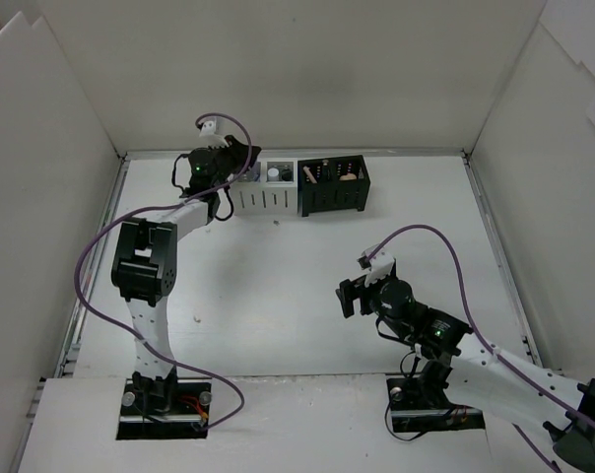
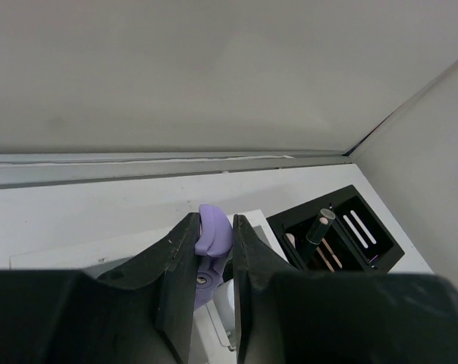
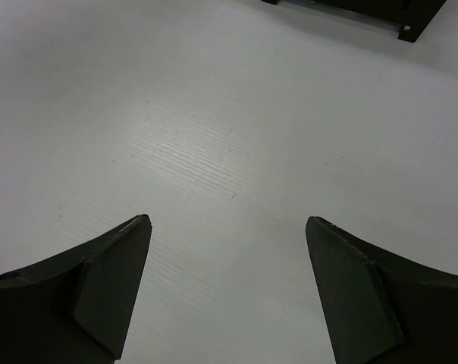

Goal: Organize the makeup

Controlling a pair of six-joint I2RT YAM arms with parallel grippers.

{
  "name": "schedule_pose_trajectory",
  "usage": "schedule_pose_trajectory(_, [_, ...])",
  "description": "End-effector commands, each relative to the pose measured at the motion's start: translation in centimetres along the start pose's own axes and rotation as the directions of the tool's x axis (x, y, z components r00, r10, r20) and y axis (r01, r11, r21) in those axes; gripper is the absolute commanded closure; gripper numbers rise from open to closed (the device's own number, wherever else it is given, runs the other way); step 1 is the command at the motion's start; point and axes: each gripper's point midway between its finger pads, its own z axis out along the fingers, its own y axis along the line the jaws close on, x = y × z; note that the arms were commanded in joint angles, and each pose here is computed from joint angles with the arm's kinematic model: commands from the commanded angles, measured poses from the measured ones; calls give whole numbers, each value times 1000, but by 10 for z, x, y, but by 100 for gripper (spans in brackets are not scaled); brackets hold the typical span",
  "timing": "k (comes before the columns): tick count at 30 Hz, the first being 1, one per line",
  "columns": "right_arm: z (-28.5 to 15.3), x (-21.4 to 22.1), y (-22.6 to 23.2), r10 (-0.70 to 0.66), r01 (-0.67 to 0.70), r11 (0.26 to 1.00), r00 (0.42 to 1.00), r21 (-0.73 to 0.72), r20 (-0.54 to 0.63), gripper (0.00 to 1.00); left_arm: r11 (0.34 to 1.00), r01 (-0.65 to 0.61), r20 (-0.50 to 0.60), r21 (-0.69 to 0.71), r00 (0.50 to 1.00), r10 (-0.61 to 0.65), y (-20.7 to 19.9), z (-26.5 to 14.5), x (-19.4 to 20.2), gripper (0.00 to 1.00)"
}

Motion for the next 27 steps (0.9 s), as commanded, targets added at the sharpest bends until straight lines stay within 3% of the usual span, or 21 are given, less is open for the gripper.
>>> schedule_pose_trajectory(1, [1,-30,-1,47,-49,999,995,17,91,19,994,-79,185,75,981,64,-41,-10,-74,94])
schedule_pose_trajectory(9, [0,-31,-1,51,-53,998,994,15,93,19,996,-57,184,76,982,42,-41,-12,-72,85])
schedule_pose_trajectory(19, [0,-30,-1,49,-51,999,995,15,92,19,996,-50,194,69,980,36,-45,-16,-79,60])
schedule_pose_trajectory(27, [-3,-35,-2,54,-56,998,993,15,102,19,997,-37,197,68,980,23,-47,-21,-80,52])
